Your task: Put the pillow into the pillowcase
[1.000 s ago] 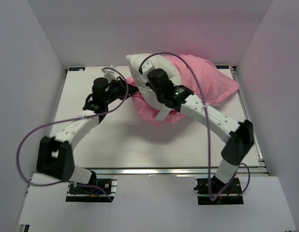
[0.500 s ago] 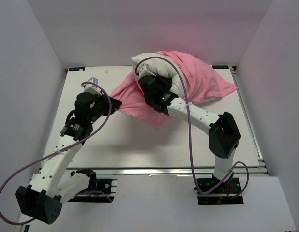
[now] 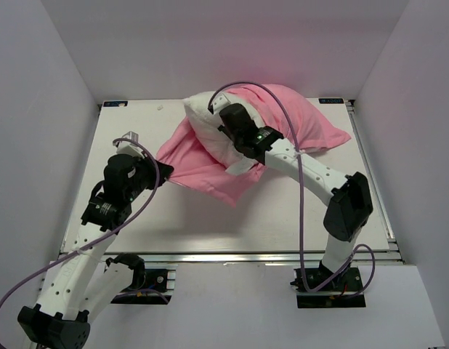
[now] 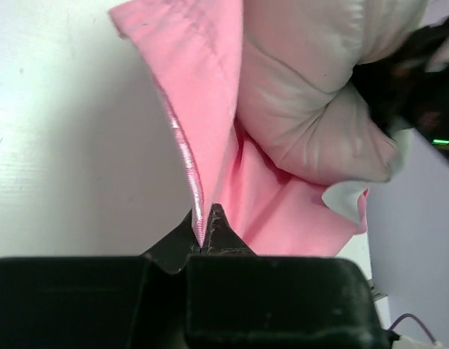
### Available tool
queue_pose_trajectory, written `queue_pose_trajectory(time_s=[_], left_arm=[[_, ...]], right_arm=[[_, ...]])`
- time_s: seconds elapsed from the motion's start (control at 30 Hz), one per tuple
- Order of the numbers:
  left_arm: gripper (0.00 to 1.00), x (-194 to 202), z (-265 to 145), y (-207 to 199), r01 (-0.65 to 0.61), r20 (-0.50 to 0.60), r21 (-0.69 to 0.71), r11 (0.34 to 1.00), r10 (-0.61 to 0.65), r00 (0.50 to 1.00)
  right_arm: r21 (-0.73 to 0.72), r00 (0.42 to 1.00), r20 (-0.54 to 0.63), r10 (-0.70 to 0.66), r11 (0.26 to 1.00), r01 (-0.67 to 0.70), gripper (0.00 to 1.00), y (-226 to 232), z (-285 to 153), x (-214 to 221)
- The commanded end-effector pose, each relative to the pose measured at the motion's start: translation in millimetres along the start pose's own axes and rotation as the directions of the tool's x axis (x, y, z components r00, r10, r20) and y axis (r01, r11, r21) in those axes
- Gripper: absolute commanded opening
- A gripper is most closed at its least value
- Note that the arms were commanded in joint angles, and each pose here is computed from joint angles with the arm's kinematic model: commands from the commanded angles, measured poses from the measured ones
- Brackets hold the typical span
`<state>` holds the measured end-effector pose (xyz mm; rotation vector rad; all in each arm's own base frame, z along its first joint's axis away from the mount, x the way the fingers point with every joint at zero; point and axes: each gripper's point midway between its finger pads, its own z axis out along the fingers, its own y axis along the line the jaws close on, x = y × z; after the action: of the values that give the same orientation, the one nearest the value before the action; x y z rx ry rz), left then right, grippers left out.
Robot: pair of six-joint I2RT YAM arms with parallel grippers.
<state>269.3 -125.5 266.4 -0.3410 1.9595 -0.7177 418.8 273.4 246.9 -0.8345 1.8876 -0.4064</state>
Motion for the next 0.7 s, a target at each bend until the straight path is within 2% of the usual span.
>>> queue_pose_trajectory(time_s=[0.0,0.07,0.1,0.13,0.17,0.2,0.23,0.27,0.33,0.37,0.47,0.5,0.57,0.63,0.67], left_arm=[[0.00,-0.7,-2.5,1.3,-0.005,0.029,0.029,1.000,0.004,1.000],[0.00,12.4,3.0,7.3,-0.002,-0.020,0.021,1.000,0.003,1.000],[0.00,17.1,4.2,11.8,-0.004,-0.034,0.008,1.000,0.004,0.999],[0.08,18.0,5.2,16.5,-0.004,-0.037,-0.018,1.000,0.003,0.999],[0.19,19.8,4.7,20.5,-0.006,-0.045,-0.039,0.999,0.005,0.999],[0.55,22.2,2.3,26.2,-0.013,-0.060,-0.070,0.997,0.009,0.998],[0.77,22.7,0.8,29.8,-0.017,-0.064,-0.090,0.996,0.011,0.998],[0.95,24.8,-2.2,40.1,-0.019,-0.070,-0.145,0.989,0.009,0.998],[0.98,23.4,-5.4,46.9,-0.019,-0.063,-0.187,0.982,0.008,0.998],[0.98,24.7,-6.9,52.2,-0.019,-0.069,-0.215,0.976,0.004,0.998],[0.98,23.7,-5.4,47.2,-0.019,-0.076,-0.198,0.980,0.004,0.997],[0.98,25.2,-4.7,43.2,-0.026,-0.090,-0.174,0.984,0.010,0.996],[0.98,25.9,-1.3,40.3,-0.025,-0.091,-0.156,0.987,0.011,0.996],[0.98,35.7,1.8,31.6,-0.017,-0.139,-0.100,0.995,0.003,0.990],[0.98,38.3,5.7,27.8,-0.016,-0.147,-0.068,0.998,0.005,0.989]], right_arm=[[-0.341,0.991,-0.108,0.082,0.933,-0.114,0.00,50.1,-11.2,41.8],[-0.473,0.988,-0.069,0.137,0.868,-0.153,0.02,74.3,-29.2,37.9],[-0.520,0.981,-0.068,0.182,0.833,-0.191,0.09,82.8,-37.4,34.9],[-0.568,0.978,-0.054,0.203,0.799,-0.198,0.16,88.7,-50.7,35.6],[-0.666,0.972,-0.024,0.232,0.721,-0.189,0.21,102.3,-68.5,27.2],[-0.702,0.963,0.022,0.268,0.690,-0.176,0.28,104.8,-78.4,16.6],[-0.729,0.956,0.053,0.290,0.665,-0.161,0.29,103.5,-95.3,17.2],[-0.767,0.945,0.085,0.317,0.626,-0.141,0.34,105.7,-108.4,11.1],[-0.785,0.923,0.140,0.359,0.608,-0.117,0.41,96.6,-127.9,2.1],[-0.802,0.923,0.143,0.358,0.588,-0.104,0.50,99.1,-134.6,4.8],[-0.824,0.921,0.195,0.338,0.566,-0.034,0.86,94.7,-151.6,0.7],[-0.824,0.921,0.195,0.336,0.565,-0.031,0.89,91.5,-155.5,-2.0],[-0.832,0.923,0.203,0.328,0.555,-0.014,0.89,84.8,-166.8,-6.0],[-0.815,0.903,0.253,0.348,0.579,0.005,0.89,69.2,-177.8,-18.3],[-0.780,0.900,0.249,0.359,0.625,-0.033,0.89,58.3,-172.6,-20.0]])
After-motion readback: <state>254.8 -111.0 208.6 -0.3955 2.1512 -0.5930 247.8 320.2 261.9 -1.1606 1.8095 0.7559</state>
